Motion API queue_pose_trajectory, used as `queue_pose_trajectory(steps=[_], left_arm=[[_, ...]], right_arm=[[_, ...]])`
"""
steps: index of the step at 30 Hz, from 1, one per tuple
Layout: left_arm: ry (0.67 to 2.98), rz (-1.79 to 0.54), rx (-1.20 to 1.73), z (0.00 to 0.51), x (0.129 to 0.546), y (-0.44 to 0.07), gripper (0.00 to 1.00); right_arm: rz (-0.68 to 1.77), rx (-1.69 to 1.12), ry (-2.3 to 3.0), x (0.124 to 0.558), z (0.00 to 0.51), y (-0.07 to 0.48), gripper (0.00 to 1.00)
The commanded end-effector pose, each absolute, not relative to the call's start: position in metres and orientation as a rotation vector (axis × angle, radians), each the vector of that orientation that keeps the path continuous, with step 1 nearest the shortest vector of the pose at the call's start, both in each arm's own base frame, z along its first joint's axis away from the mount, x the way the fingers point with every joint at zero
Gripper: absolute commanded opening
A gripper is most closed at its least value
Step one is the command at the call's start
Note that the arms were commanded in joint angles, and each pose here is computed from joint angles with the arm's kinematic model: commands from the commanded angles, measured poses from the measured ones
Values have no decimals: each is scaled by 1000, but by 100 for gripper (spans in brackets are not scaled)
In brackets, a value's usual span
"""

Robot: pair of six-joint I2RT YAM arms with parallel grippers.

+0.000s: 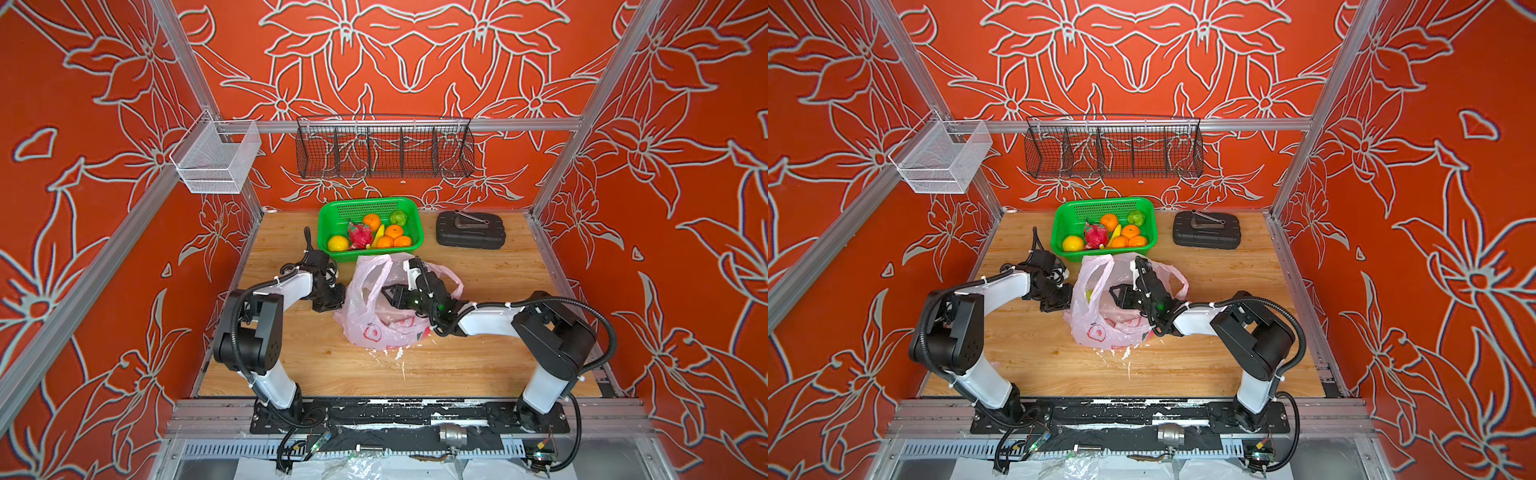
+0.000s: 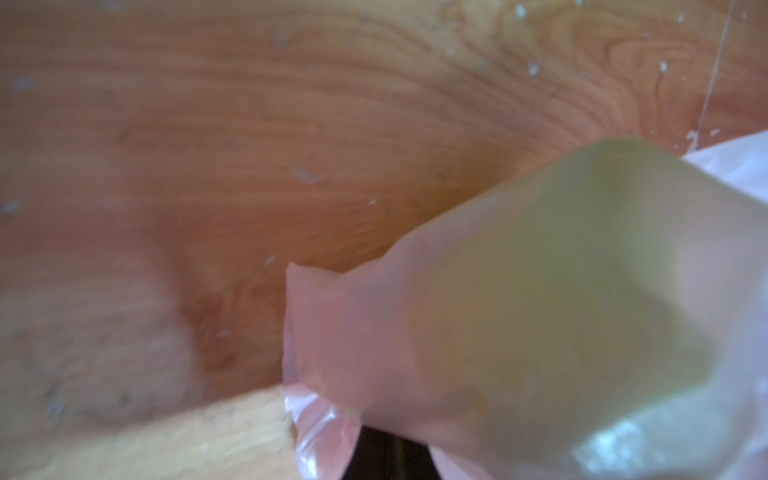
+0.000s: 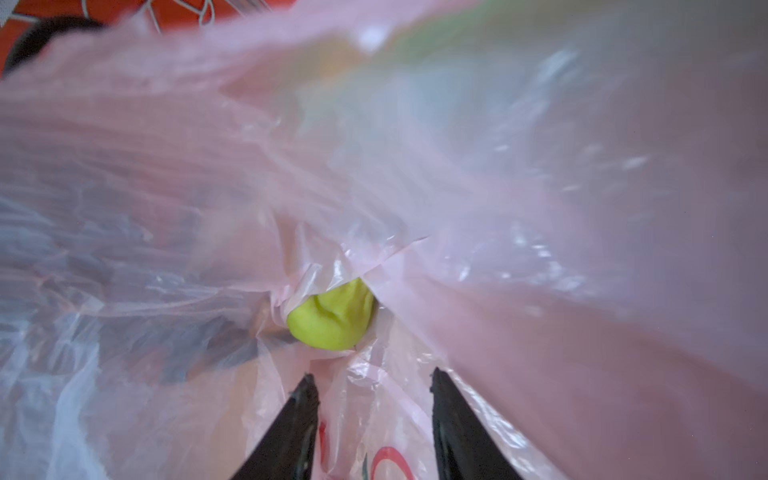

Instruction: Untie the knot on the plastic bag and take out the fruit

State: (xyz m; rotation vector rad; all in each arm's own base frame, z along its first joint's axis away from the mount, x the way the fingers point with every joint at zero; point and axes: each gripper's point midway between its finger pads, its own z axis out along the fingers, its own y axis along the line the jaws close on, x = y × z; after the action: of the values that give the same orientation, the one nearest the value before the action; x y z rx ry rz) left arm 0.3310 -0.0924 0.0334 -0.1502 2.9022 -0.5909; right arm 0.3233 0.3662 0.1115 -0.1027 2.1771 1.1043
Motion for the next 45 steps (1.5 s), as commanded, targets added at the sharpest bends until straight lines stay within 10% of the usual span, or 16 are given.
queue_pose_trajectory(steps=[1,18,45], left_arm=[[2933,-665,24,34,333,-113,0],[2891,-616,337,37,367,-172,0],[2896,-617,413,32,362,-192,0]], right_arm=[[1124,-237,2221,308,103,397,48],[564,-304,2274,293,95,349,68],[1191,498,2250,336,66,336,73]])
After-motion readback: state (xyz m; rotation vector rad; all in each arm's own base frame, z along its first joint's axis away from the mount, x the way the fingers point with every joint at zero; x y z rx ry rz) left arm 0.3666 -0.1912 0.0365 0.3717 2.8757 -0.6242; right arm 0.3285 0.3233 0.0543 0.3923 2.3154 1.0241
